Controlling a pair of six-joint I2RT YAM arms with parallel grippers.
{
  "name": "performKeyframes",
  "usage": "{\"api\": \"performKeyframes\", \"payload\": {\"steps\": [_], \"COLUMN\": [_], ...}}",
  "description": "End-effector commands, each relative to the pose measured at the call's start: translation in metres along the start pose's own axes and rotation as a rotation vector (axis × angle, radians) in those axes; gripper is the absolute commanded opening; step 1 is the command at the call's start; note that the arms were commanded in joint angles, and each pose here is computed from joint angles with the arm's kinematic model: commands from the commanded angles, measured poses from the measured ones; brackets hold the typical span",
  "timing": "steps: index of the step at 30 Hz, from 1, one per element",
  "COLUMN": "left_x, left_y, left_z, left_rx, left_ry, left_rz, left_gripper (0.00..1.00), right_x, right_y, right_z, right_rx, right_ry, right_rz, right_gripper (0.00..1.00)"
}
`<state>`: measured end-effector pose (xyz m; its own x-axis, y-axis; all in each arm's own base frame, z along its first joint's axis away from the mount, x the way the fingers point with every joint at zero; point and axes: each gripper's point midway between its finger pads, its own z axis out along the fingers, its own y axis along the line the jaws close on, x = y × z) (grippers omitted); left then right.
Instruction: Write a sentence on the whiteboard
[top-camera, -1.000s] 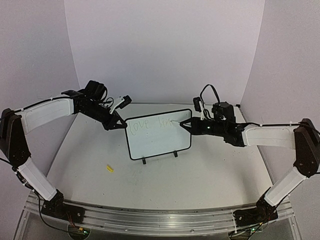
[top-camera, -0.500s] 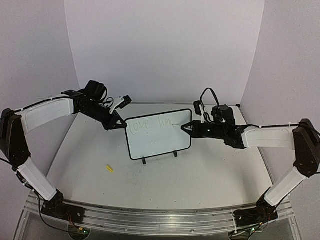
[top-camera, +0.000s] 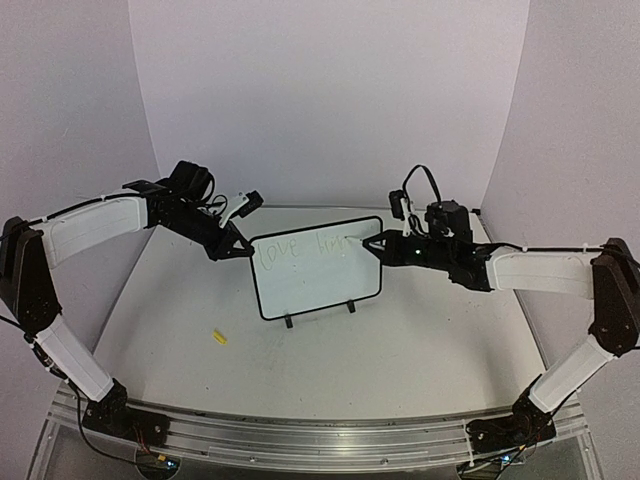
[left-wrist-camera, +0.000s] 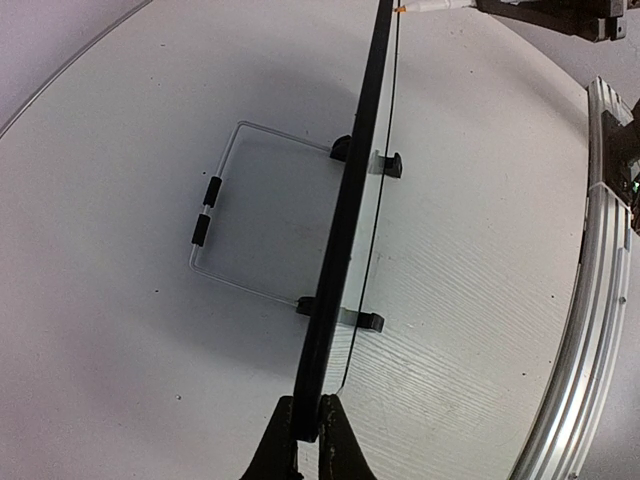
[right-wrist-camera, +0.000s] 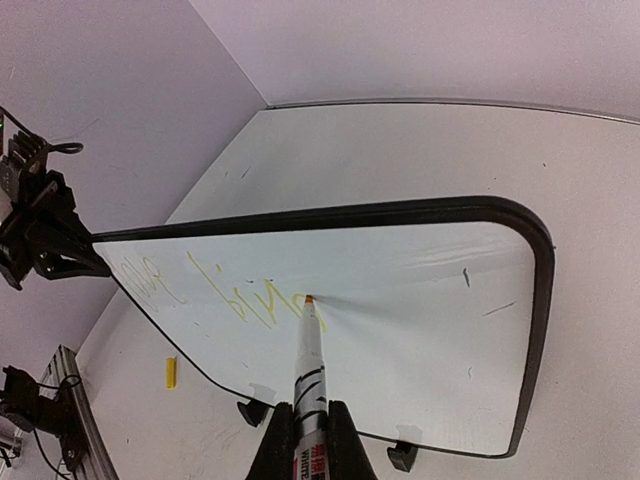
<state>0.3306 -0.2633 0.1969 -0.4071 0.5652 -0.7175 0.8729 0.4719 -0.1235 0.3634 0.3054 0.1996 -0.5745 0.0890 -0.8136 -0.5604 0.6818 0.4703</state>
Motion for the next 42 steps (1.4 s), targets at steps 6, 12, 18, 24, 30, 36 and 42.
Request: {"api": "performKeyframes", "payload": {"steps": [6,12,18,24,30,36,42], "left_x": [0.007,0.007,0.006,0.007,0.007,0.007,0.006], "left_y": [0.028,0.028,0.028,0.028,0.028,0.028,0.028], "left_z": [-0.005,-0.005,-0.006,-0.005,-0.004,-0.006,-0.006], "left_rx": [-0.143,-0.144,-0.145,-0.144,-0.143,-0.146,-0.146], "left_ry": [0.04,0.039,0.037,0.039,0.041,0.039,0.037], "left_rz": [0.058,0.059,0.059,0.058,0.057,0.058,0.06], "left_gripper": [0.0,0.0,0.0,0.0,0.0,0.0,0.0], "right_x": [-0.054,-0.043,-0.019,0.001,0.008,0.008,-0.008], "right_y": [0.017,0.011,0.001,-0.006,-0.011,-0.015,-0.006], "right_z": [-0.014,-0.007,-0.003,-0.001,-0.002,-0.005,-0.013], "right_rx": [-0.007,-0.002,0.01,0.014,0.032,0.054,0.04], "right_ry": [-0.146,-0.116,-0.064,-0.019,-0.008,-0.018,-0.059], "right_rz": [-0.057,-0.045,-0.018,0.001,0.009,0.012,0.002], "right_gripper": [0.0,0.0,0.0,0.0,0.0,0.0,0.0]}}
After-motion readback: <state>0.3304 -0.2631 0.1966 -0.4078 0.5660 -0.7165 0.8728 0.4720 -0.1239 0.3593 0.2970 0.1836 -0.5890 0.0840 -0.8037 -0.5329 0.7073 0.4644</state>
